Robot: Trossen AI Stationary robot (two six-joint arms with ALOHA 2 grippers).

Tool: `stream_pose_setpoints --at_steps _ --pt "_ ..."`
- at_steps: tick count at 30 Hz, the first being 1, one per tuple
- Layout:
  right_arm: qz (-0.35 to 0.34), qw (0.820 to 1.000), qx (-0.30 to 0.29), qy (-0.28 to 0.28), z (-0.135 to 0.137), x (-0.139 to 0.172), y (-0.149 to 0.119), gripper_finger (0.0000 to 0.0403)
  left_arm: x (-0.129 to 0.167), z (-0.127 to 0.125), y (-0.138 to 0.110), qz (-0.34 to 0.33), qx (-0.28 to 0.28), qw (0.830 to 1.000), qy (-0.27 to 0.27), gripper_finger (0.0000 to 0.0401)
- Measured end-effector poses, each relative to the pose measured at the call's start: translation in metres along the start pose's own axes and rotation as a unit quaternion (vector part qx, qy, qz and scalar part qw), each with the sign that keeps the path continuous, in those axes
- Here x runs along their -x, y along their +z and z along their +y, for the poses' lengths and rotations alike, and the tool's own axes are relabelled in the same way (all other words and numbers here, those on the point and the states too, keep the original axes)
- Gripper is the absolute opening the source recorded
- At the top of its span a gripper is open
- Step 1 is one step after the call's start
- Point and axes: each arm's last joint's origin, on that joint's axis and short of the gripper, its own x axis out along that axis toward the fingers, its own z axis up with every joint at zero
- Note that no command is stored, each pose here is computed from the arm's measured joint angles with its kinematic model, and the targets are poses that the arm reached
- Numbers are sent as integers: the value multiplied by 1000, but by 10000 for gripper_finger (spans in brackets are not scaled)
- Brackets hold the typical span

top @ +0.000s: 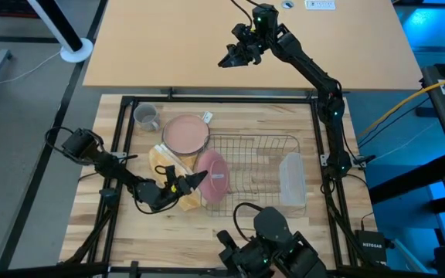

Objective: Sort dishes
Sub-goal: Put the pink plate in the dish rack

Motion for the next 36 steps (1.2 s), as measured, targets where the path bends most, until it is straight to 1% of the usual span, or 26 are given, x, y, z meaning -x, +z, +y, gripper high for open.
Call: stream_pose_setpoints --at_steps 2,4,7,11,15,18,21,24,26,30,36 --pt "-1 1000 0 -1 0 0 0 143 0 -1 1 0 -7 1000 -1 113" --pt "-1 1000 0 -2 0 0 0 143 0 -3 2 -1 -31 1000 -2 114" --pt "0 1000 -3 -2 0 0 0 143 0 -4 3 -2 -93 996 -3 114" --pt "2 1000 -15 -3 -1 0 -2 143 -1 -4 4 -4 -170 985 -1 114" --pt "5 1000 -25 -5 -2 0 -6 143 -6 -2 6 -13 -223 975 6 114" --pt "8 1000 -26 -7 -3 0 -8 143 -11 4 7 -11 -262 965 23 114" --pt "10 1000 -27 -8 -3 0 -10 143 -14 13 5 3 -287 957 42 114" --pt "12 999 -30 -8 -4 0 -12 143 -15 19 4 16 -289 956 53 114" --pt "12 1000 -28 -9 -4 0 -12 143 -15 22 3 24 -302 951 57 114" --pt "13 999 -28 -9 -4 0 -13 143 -12 23 2 33 -338 939 55 114" --pt "12 999 -28 -10 -4 0 -13 143 -2 21 -4 53 -401 914 42 114"
